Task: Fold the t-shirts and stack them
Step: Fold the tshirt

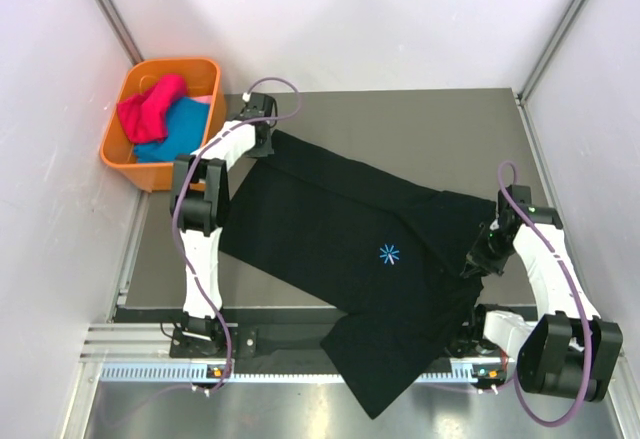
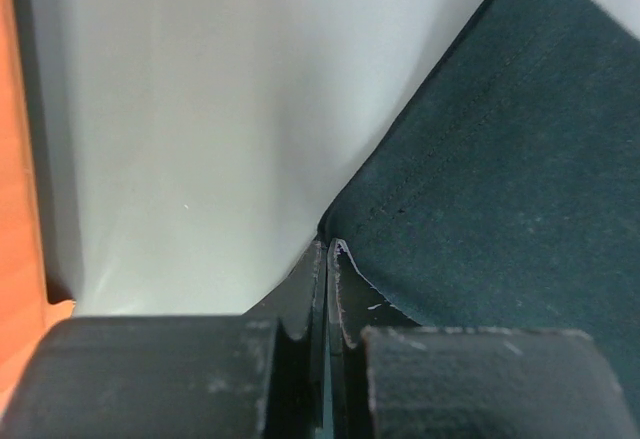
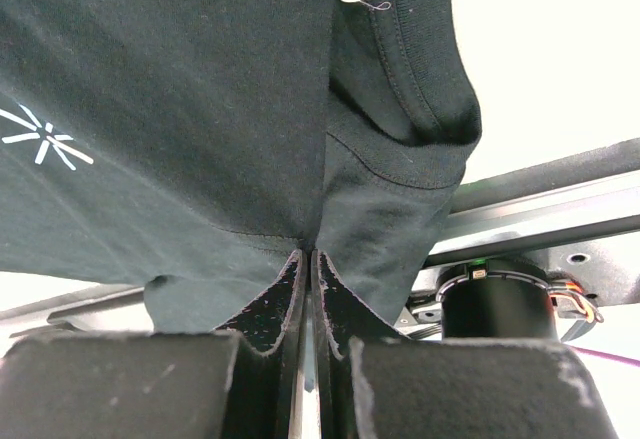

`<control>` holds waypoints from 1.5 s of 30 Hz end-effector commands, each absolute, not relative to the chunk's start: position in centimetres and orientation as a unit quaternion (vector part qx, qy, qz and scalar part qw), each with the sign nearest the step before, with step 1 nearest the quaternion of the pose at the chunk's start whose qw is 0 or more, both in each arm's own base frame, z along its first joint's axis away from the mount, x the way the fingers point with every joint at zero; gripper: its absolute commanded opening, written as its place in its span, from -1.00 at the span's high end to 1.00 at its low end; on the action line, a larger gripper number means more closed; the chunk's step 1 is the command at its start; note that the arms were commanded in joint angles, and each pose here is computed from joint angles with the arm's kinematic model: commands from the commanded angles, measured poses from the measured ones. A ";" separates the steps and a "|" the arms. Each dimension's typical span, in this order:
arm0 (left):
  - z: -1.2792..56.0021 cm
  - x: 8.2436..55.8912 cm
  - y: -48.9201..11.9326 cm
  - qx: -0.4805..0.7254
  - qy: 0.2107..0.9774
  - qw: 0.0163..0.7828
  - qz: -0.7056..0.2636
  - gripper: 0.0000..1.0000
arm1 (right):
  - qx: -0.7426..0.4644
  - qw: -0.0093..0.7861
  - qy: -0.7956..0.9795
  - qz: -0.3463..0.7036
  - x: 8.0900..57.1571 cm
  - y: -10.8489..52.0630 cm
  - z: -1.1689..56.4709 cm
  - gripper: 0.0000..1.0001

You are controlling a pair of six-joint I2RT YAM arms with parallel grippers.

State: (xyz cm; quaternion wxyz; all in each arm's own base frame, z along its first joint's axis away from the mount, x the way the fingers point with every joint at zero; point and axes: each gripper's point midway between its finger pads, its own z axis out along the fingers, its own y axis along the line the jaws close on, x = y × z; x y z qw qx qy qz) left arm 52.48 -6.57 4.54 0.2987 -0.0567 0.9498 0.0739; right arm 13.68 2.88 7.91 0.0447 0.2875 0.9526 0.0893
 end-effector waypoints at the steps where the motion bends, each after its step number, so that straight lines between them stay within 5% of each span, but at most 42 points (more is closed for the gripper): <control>1: 4.3 52.6 -5.8 -0.060 0.949 0.296 0.086 1.00 | 0.275 0.059 0.956 0.082 13.9 2.6 8.4 1.00; 8: 5.7 52.9 -5.5 -0.065 0.944 0.310 0.092 1.00 | 0.277 0.110 0.954 0.040 14.8 0.8 11.1 1.00; 36: 5.0 51.7 -4.7 -0.060 0.949 0.291 0.106 1.00 | 0.269 0.093 0.958 0.037 14.4 0.8 10.7 0.95; 40: 5.9 51.6 -4.6 -0.068 0.949 0.288 0.108 0.68 | 0.264 0.077 0.960 0.047 14.3 1.2 11.0 0.83; 45: 9.5 52.1 -4.5 -0.069 0.941 0.315 0.107 -0.12 | 0.254 0.070 0.964 0.035 15.2 0.6 12.2 0.33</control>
